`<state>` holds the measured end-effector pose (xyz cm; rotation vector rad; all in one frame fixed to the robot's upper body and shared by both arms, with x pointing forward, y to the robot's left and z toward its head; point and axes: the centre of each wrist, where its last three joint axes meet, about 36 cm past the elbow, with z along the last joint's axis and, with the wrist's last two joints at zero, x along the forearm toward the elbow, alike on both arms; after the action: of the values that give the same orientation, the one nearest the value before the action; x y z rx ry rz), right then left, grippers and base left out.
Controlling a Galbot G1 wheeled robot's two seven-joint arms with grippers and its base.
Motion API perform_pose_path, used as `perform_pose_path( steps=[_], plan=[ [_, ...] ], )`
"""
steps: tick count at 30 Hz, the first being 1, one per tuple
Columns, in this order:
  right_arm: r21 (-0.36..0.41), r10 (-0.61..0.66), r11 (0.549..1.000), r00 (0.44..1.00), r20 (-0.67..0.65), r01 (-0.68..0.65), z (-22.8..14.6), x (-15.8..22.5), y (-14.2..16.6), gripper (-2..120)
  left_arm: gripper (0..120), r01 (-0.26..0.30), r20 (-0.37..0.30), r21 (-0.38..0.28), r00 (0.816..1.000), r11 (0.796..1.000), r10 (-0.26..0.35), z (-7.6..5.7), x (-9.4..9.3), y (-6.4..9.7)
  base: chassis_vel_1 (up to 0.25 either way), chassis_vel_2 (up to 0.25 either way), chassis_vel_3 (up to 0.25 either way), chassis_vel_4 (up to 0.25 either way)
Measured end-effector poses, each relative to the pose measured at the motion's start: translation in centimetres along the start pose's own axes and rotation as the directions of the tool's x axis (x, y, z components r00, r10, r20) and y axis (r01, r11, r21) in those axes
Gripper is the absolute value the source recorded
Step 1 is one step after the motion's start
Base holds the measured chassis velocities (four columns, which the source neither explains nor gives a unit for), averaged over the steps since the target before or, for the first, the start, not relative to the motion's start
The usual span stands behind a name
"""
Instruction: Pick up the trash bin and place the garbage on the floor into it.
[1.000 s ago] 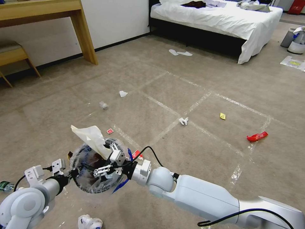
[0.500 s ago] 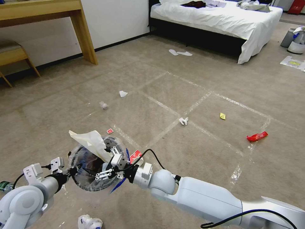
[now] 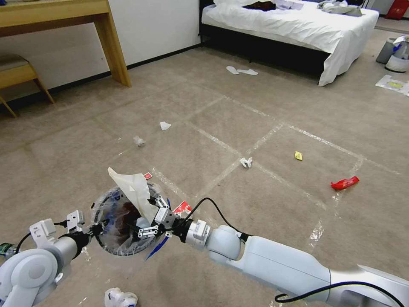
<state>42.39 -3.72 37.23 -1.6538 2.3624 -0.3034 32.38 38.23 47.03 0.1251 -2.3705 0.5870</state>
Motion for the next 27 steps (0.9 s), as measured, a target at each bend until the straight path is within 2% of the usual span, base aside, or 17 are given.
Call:
perform_pose_path(
  steps=[2, 5, 15, 19, 27],
  plan=[
    [0.053, -0.011, 0.999, 1.000, -0.002, 0.011, -0.1, -0.3, -0.5, 94, 0, 0.001, -0.001, 0.001, 1.000, 1.000, -0.001, 0.1, 0.0, 0.0, 0.000, 0.000, 0.000, 0.000],
    [0.081, -0.014, 0.997, 1.000, -0.006, 0.015, -0.3, -0.4, -0.9, 96, 0, 0.001, -0.001, 0.000, 1.000, 1.000, -0.001, 0.2, 0.0, 0.0, 0.000, 0.000, 0.000, 0.000],
    [0.135, -0.009, 0.991, 1.000, 0.005, 0.008, -1.1, -1.1, -1.7, 99, 0, 0.002, 0.000, 0.002, 1.000, 1.000, -0.002, 0.1, -0.1, 0.0, 0.000, 0.000, 0.000, 0.000],
    [0.135, -0.011, 0.991, 1.000, 0.015, 0.009, -1.6, -1.3, -1.7, 100, 0, 0.003, 0.000, 0.003, 1.000, 1.000, -0.003, 0.1, -0.2, 0.1, 0.000, 0.000, 0.000, 0.000],
    [0.062, -0.005, 0.998, 0.999, 0.048, 0.002, -3.3, -1.9, -1.4, 100, 0, 0.005, 0.000, 0.003, 1.000, 1.000, -0.005, 0.1, -0.2, 0.2, 0.000, 0.000, 0.000, 0.000]
  ],
)
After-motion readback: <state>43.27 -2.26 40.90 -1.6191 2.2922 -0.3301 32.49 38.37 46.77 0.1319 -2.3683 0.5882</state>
